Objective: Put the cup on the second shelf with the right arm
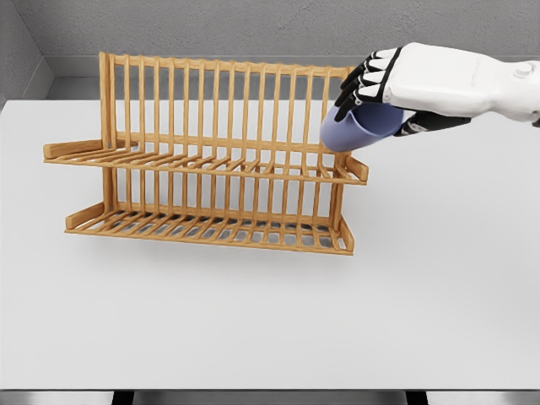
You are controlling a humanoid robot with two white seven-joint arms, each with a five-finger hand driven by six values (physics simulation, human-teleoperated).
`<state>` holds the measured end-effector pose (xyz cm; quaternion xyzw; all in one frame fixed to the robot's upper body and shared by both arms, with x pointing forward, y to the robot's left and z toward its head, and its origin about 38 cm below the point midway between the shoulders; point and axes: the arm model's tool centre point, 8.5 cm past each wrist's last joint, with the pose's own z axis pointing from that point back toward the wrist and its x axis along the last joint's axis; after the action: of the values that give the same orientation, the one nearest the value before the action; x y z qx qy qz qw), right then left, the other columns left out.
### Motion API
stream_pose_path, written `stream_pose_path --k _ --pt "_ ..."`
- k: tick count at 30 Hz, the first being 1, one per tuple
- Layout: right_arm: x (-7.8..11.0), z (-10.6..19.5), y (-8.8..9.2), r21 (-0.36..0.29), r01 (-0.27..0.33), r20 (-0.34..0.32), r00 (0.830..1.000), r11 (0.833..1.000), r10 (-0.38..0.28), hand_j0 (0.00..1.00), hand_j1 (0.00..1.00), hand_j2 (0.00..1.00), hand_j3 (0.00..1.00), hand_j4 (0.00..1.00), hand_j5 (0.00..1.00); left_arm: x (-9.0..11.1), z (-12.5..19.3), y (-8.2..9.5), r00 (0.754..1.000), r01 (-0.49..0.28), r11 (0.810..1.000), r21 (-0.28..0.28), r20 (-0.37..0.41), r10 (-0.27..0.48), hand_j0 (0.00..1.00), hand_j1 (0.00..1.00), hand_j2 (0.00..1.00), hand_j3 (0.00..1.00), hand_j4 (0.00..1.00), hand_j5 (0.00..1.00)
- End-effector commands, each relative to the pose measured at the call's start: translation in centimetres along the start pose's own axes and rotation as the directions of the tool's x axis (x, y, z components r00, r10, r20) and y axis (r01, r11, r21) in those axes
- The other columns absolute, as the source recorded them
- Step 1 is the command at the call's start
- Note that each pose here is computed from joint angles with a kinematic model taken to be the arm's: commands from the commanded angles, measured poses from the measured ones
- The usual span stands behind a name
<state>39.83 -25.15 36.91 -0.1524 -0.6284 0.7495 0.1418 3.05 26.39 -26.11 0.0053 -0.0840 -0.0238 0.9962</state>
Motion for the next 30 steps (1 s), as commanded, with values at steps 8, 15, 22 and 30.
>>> stream_pose_path --k 8,15,22,30 --pt "0.4 -1.1 0.5 -0.001 0.018 0.031 0.999 1.0 -0.018 0.69 0.69 0.69 0.69 0.69 0.69 -0.1 0.0 0.0 1.0 -0.001 1.0 0.0 -0.001 0.001 1.0 1.0 1.0 1.0 1.0 1.0" --pt "0.7 -1.5 1.0 0.006 0.021 0.054 0.998 1.0 -0.022 0.69 0.69 0.69 0.69 0.69 0.69 -0.1 0.0 0.0 1.0 0.001 1.0 0.0 -0.001 -0.001 1.0 1.0 1.0 1.0 1.0 1.0" --pt "1.3 -2.9 2.0 0.024 0.044 0.086 0.995 0.999 -0.046 0.7 0.7 0.7 0.7 0.7 0.7 -0.1 0.0 0.0 1.0 -0.001 1.0 0.0 -0.001 0.001 1.0 1.0 1.0 1.0 1.0 1.0" --pt "1.7 -3.8 2.5 0.034 0.057 0.108 0.992 0.998 -0.06 1.0 1.0 1.0 1.0 1.0 1.0 -0.1 0.0 0.0 1.0 -0.001 1.0 0.0 -0.001 0.001 1.0 1.0 1.0 1.0 1.0 1.0"
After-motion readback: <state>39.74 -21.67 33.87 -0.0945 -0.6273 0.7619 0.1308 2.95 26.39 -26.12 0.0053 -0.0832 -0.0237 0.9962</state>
